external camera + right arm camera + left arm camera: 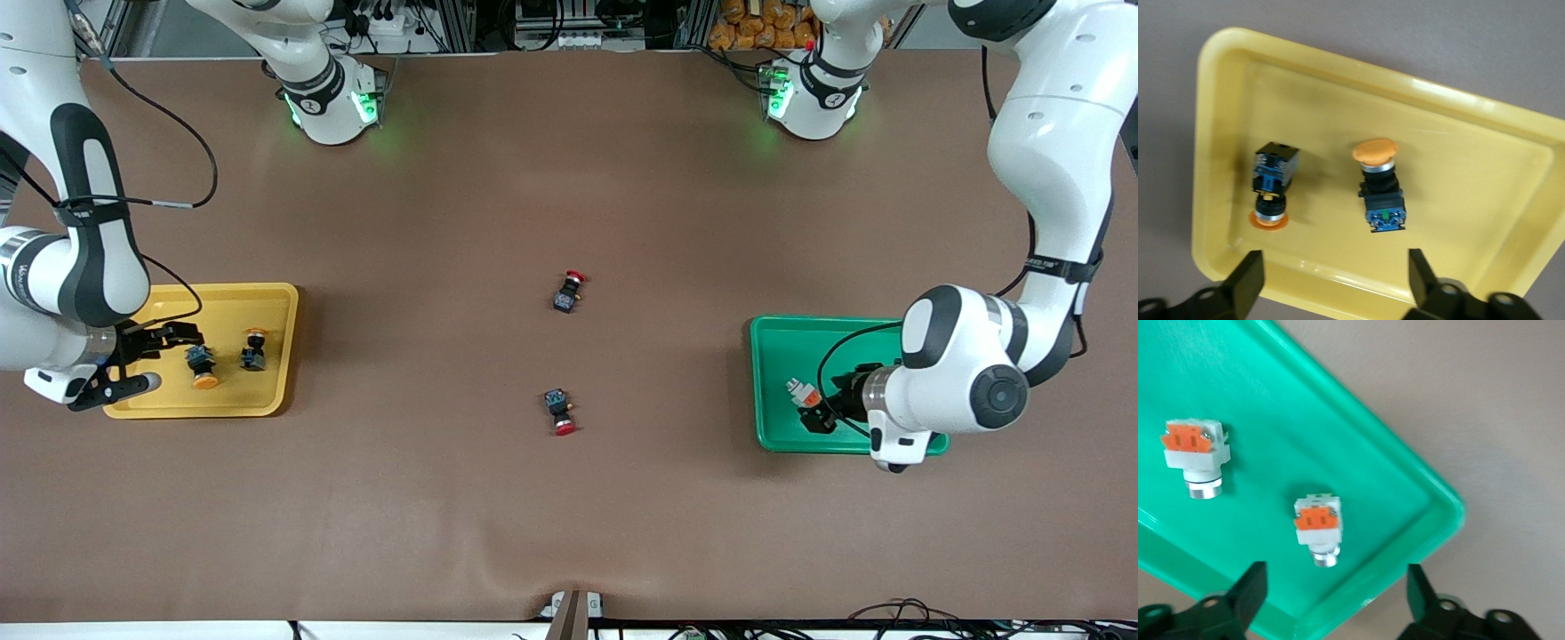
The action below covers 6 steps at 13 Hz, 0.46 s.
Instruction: Place green and yellow buttons in trays
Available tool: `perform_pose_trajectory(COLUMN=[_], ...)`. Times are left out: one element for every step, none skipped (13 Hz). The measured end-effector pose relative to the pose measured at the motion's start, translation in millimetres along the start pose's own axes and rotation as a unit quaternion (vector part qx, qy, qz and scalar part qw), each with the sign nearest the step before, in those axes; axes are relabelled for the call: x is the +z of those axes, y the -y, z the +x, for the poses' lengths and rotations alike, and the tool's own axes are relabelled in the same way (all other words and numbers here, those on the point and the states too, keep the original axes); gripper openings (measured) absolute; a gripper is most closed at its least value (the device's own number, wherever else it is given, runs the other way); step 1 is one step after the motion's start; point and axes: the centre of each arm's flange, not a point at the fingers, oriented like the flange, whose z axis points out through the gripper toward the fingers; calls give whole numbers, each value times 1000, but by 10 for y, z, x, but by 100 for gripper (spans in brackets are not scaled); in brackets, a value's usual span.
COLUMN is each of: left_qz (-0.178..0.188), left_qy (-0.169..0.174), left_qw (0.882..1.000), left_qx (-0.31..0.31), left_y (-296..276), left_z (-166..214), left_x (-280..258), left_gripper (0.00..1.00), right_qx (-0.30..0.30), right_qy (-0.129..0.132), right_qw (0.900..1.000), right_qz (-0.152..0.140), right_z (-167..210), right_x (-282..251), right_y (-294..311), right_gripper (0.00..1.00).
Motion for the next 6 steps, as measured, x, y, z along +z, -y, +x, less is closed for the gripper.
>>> perform_pose_trajectory(left_qz=[-5, -7, -4, -2, 1, 9], left_qy=[-16, -32, -48, -65, -81, -94], left_qw=[1000, 999, 998, 997, 996, 994], left_qx=[5, 16, 30, 40, 48, 64], left_y=[-15, -5, 25, 75, 158, 270], left_z=[-34, -86, -158, -230, -292, -351], left_x=[-267, -558, -854, -1147, -1436, -1708], left_gripper=[100, 100, 100, 100, 100, 100], right_qx=[-2, 3, 12, 22, 33, 45], right_qy=[0, 0, -3, -7, -14, -22], right_qw=[1000, 1000, 1000, 1000, 999, 999], right_qz=[1, 1, 0, -3, -5, -6], right_z=[20, 30, 30, 21, -12, -82], right_x=[-73, -179, -313, -462, -610, -760], right_y=[77, 174, 280, 393, 494, 582], right_gripper=[100, 100, 100, 100, 100, 100])
